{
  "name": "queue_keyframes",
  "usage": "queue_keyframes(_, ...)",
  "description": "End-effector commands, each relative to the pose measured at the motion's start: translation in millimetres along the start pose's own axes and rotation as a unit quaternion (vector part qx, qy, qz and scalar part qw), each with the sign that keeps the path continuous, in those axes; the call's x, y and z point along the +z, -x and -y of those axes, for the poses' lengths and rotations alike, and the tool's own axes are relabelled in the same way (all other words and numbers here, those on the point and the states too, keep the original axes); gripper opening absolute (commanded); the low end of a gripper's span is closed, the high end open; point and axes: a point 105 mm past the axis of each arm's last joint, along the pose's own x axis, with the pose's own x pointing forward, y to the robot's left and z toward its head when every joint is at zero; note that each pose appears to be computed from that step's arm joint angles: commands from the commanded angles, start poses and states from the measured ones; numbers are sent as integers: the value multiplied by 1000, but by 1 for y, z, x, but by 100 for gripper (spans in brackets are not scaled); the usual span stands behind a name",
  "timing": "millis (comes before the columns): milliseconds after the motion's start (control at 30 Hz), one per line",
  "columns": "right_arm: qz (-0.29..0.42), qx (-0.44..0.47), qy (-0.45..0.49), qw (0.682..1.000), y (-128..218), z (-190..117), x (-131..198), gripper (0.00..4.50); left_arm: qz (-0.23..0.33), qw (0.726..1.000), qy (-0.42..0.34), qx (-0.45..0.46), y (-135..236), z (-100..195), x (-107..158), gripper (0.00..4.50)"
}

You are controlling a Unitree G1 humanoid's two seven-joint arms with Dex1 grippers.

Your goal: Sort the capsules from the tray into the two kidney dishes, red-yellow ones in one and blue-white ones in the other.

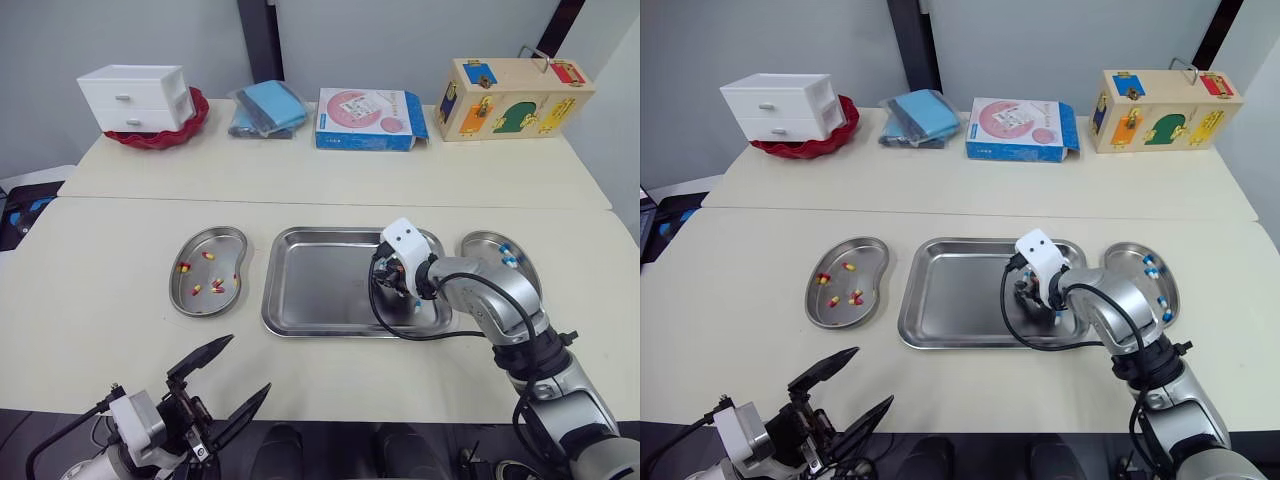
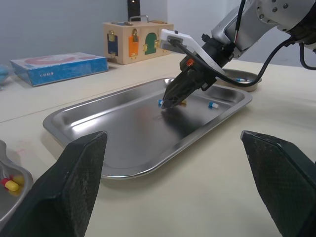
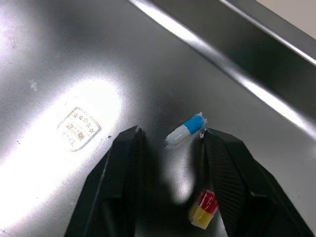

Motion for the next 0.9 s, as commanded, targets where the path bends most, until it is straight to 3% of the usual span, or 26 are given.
queue_keyframes(33, 11, -2, 8, 1000, 0, -1, 5, 94, 11, 1000, -11, -2, -1, 0, 6, 450)
queue_keyframes(167, 13, -4, 10, 1000, -2, 0, 5, 1, 11, 1000, -15, -1, -1, -1, 6, 450)
queue_keyframes(467, 52, 7, 17, 998, 4, 0, 17, 1, 12, 1000, -21, -3, -4, -3, 7, 450)
queue_keyframes(667, 133, 13, 30, 991, 49, 25, 30, 1, 19, 997, -27, -66, -9, 2, 8, 450)
queue_keyframes(767, 144, 2, 33, 989, 75, 44, 17, 1, 26, 995, -17, -94, -13, 7, 7, 450)
queue_keyframes(900, 85, -59, 33, 994, 115, 85, -35, 1, 48, 989, 3, -138, -24, 18, 6, 450)
